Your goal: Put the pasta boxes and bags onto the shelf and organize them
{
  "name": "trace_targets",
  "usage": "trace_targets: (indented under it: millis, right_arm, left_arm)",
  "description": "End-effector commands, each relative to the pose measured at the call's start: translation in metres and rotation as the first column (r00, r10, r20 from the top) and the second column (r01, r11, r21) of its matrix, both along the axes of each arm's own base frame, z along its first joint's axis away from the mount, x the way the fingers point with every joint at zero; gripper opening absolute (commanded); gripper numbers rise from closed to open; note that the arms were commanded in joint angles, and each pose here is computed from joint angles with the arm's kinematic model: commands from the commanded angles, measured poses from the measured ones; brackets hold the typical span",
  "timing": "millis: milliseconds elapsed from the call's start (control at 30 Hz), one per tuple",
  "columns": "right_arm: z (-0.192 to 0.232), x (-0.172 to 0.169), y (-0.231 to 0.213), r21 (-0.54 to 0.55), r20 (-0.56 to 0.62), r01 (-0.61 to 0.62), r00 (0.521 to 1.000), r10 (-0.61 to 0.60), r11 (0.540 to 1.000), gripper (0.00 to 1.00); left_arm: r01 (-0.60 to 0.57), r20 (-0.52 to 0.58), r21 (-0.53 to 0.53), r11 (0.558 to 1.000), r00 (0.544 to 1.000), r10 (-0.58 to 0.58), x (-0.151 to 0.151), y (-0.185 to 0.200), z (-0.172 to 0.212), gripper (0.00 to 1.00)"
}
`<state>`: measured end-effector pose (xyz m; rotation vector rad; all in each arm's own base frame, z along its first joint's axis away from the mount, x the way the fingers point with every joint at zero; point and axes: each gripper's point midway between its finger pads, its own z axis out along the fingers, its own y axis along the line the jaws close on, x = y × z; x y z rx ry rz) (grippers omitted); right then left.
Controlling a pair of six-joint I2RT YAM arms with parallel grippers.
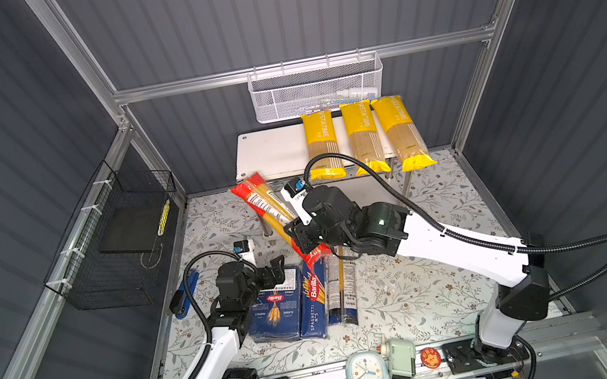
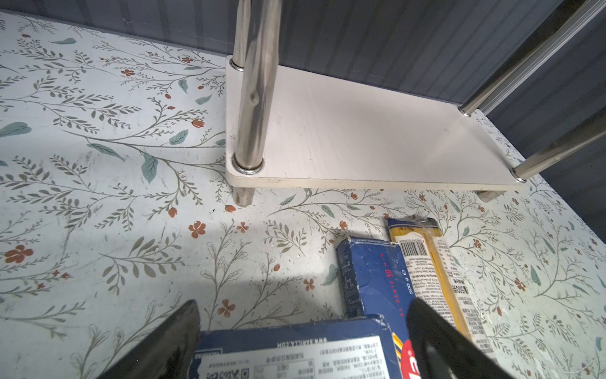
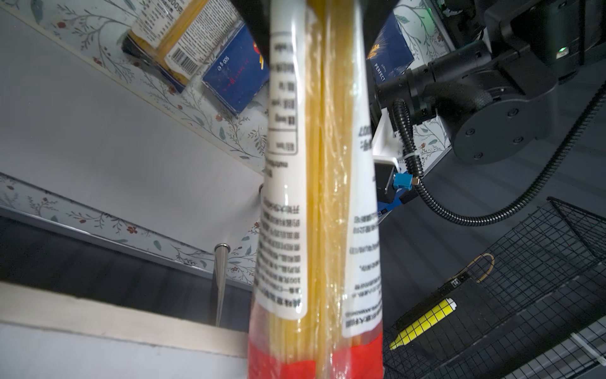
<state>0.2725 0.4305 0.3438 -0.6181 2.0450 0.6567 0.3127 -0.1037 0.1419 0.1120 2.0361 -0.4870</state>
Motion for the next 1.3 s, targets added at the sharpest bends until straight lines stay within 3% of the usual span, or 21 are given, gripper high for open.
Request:
trace_targets:
  millis: [0,267,600,1033,1267]
  right_arm:
    - [0.076,0.017,-0.003,0.166,0.133,0.049,0.989,-0.071,0.985,0.23]
    - [0.104,0.046,-0.008,0.188,0.177,0.152,0.967,-0.185,0.970,0.23]
    - [0.120,0.086,-0.001,0.302,0.144,0.215,0.953,-0.267,0.929,0.21]
    - [0.150,0.117,-0.006,0.473,0.133,0.220,0.939,-0.316,0.853,0.21]
    - [0.152,0.135,-0.006,0.511,0.120,0.223,0.938,-0.326,0.830,0.21]
  left_arm:
    - [0.005,0.030,-0.010,1.000,1.000,-0.004,0.002,-0.002,0.012,0.99]
    - [0.006,0.025,-0.023,1.000,1.000,-0.005,0.003,-0.004,0.009,0.99]
    - [0.010,0.041,-0.058,0.998,0.999,-0.007,0.001,-0.006,0.009,0.99]
    - [0.018,0.045,-0.055,0.998,0.999,-0.015,0.002,-0.007,0.010,0.99]
    - [0.022,0.048,-0.059,0.998,0.999,-0.019,0.002,-0.008,0.011,0.99]
